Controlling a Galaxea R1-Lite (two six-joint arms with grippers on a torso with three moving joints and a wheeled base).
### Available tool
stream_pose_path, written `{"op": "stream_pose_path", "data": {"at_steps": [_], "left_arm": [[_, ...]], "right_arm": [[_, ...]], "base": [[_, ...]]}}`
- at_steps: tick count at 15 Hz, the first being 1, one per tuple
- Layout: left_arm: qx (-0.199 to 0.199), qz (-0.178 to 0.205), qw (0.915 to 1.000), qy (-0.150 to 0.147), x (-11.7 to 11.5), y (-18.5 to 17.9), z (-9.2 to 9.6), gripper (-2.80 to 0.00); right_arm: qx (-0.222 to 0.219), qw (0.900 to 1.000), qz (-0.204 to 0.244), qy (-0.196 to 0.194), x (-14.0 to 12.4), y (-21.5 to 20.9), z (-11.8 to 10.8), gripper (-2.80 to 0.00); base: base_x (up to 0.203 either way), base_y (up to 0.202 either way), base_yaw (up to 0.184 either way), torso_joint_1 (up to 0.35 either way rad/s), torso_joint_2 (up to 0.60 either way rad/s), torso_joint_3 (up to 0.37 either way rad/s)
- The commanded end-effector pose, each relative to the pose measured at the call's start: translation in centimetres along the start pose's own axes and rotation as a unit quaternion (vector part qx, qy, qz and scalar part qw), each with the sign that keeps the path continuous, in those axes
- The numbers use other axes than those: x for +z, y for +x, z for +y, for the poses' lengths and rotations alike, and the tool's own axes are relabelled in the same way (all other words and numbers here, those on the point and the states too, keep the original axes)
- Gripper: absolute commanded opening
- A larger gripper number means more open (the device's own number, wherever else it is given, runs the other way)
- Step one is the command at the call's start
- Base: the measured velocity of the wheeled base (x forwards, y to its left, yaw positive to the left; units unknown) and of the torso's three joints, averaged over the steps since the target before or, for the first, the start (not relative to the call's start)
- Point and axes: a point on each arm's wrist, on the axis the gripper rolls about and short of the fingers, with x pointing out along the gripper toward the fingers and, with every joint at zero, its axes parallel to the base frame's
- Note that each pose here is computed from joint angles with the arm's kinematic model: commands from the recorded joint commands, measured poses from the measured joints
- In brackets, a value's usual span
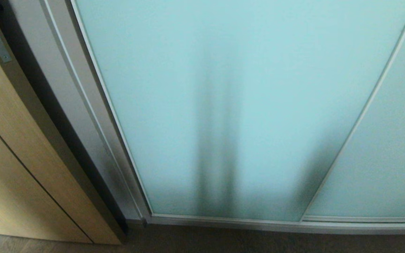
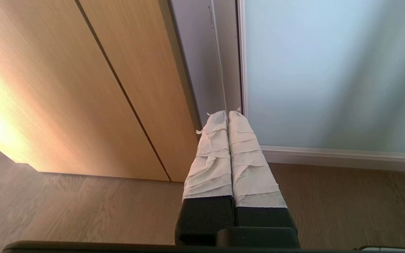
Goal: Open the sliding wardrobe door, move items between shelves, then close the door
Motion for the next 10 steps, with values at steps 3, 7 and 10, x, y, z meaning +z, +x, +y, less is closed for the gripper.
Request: {"op": "stream_pose_path", "data": {"at_steps": [3, 7, 10], "left_arm": [[0.001, 0.001, 1.0000, 0.001, 0.01, 0.02, 0.00, -2.80], [0.001, 0.001, 1.0000, 0.001, 0.01, 0.01, 0.00, -2.80], [0.001, 0.002, 1.0000, 0.001, 0.01, 0.02, 0.00, -2.80]], "right_arm": [[0.000, 1.000, -0.001, 0.011, 0.02, 0.00, 0.00, -2.80], [-0.002, 1.000, -0.002, 0.016, 0.05, 0.00, -0.01, -2.80], [-0.002, 1.000, -0.001, 0.016, 0.02, 0.00, -0.01, -2.80]], "base": [[0.000, 0.000, 0.000, 0.000, 0.00, 0.000], [0.000, 0.000, 0.000, 0.000, 0.00, 0.000], [0.000, 0.000, 0.000, 0.000, 0.00, 0.000]]}}
